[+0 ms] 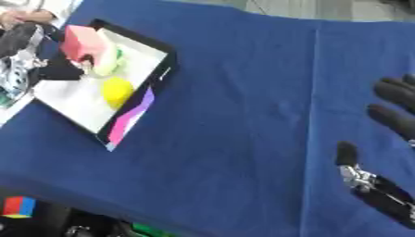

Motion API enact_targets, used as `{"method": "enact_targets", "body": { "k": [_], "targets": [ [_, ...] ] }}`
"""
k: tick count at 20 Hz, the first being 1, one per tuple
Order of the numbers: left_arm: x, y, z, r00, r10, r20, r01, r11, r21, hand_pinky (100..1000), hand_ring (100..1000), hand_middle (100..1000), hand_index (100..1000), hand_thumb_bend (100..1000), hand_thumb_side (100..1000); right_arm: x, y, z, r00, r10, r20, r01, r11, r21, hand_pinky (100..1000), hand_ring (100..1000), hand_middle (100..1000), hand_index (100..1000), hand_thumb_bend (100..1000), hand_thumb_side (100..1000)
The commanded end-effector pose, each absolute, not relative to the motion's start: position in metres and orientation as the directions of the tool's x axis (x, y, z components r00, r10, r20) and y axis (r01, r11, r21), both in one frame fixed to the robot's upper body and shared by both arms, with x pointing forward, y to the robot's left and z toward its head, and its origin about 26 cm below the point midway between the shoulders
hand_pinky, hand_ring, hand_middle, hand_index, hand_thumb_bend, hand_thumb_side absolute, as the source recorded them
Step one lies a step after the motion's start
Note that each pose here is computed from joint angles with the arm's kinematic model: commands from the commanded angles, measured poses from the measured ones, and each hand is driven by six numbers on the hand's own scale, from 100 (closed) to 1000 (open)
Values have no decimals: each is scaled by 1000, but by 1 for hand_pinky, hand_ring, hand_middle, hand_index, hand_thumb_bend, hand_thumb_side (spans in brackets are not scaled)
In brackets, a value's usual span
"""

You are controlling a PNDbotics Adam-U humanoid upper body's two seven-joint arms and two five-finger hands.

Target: Pick up the objects with one hand, pass them to the other hand, and then place them into the box on the other side of the table.

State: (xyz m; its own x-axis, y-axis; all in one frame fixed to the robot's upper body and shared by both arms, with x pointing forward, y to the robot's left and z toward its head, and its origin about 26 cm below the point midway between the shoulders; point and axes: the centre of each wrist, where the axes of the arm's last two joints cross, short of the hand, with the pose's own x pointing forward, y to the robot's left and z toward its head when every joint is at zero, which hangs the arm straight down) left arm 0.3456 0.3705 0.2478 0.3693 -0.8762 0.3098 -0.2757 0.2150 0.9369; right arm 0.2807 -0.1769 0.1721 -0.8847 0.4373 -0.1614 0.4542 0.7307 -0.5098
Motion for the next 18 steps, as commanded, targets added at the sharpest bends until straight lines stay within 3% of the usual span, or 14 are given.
{"method": "enact_targets", "body": {
  "k": [1,7,10,11,12,15,18],
  "targets": [
    [348,379,259,408,-877,256,-286,143,947,973,885,771,940,699,856,280,-179,179,-881,441,-174,466,739,-487,928,860,837,855,135,100],
    [348,381,262,429,-875,224,-276,109,955,984,887,772,948,700,834,281,-181,179,-877,449,-170,471,739,-481,929,861,837,856,132,100],
    [348,380,264,422,-879,223,-281,107,954,981,881,765,941,646,808,281,-182,179,-876,453,-168,474,737,-482,930,861,837,855,129,100],
    [347,377,268,413,-877,244,-301,122,946,975,850,738,900,283,754,281,-183,179,-875,456,-163,475,739,-479,927,857,834,854,114,100],
    [345,372,275,387,-876,289,-342,155,927,955,810,702,850,100,756,281,-184,179,-873,462,-154,476,742,-472,923,854,832,852,100,100],
    [327,347,299,160,-830,534,-503,397,768,896,700,668,810,100,826,284,-194,185,-866,494,-81,479,770,-422,898,836,819,851,100,182],
    [308,323,303,-185,-663,725,-523,691,499,902,716,723,852,115,916,289,-215,195,-865,493,97,431,828,-359,855,790,786,858,100,426]
  ]
}}
